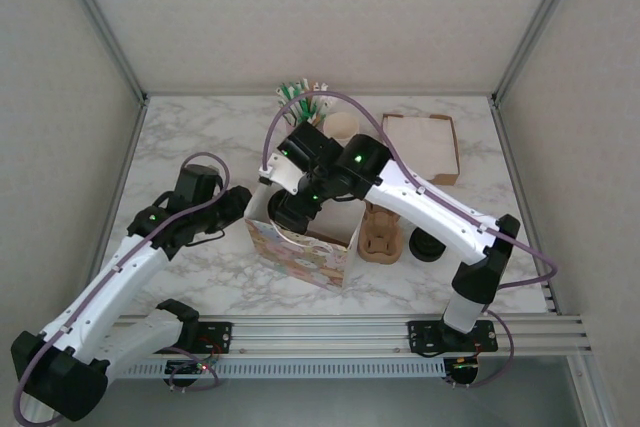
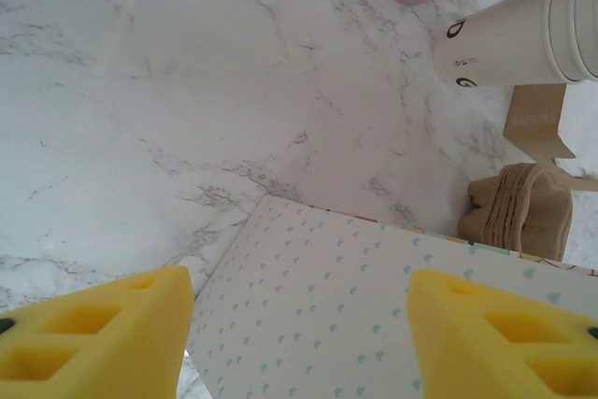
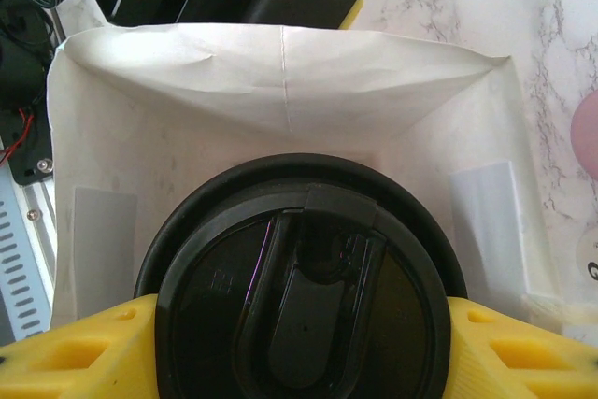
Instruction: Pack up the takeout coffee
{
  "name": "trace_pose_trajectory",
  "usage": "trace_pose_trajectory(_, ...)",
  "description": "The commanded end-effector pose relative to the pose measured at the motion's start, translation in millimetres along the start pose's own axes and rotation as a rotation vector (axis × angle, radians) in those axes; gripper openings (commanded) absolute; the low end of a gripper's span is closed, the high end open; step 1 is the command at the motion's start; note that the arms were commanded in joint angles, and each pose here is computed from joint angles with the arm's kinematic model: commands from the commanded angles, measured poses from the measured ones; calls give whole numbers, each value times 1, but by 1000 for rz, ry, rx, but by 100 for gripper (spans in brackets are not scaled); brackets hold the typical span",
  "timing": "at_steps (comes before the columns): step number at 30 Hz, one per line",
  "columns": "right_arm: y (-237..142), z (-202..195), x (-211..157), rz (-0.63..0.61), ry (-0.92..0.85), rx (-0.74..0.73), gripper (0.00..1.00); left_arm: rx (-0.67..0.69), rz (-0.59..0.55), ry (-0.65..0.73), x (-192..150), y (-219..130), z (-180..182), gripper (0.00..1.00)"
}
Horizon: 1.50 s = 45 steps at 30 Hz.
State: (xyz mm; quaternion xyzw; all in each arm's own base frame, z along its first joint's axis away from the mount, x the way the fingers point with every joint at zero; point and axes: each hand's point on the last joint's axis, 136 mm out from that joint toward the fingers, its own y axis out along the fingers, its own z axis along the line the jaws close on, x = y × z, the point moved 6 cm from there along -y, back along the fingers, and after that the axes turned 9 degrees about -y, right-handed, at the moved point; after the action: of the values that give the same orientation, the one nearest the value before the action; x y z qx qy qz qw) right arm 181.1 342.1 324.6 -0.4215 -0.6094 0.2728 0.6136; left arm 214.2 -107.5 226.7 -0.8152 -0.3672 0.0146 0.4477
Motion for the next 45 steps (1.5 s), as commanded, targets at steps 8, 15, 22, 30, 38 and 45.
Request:
trace_pose_trajectory(8,16,-4,-4,45,52,-52,58,-20,-14,21,2,-15,-6,62)
trace_pose_trajectory(15,29,-3,-7,70,45,-38,58,-17,-11,23,1,-14,-6,62)
trace_pose_trajectory(22,38,-2,-11,85,52,-27,58,-16,-17,21,2,-14,-6,62)
trace_pose_trajectory(30,46,0,-17,86,86,-17,57,-12,-15,22,2,-13,-5,62)
trace_pose_trajectory(38,49,5,-25,72,109,-5,55,-9,-14,24,1,-11,-4,62)
trace_pose_trajectory(45,54,8,-30,62,117,8,55,39,-43,52,4,-9,4,62)
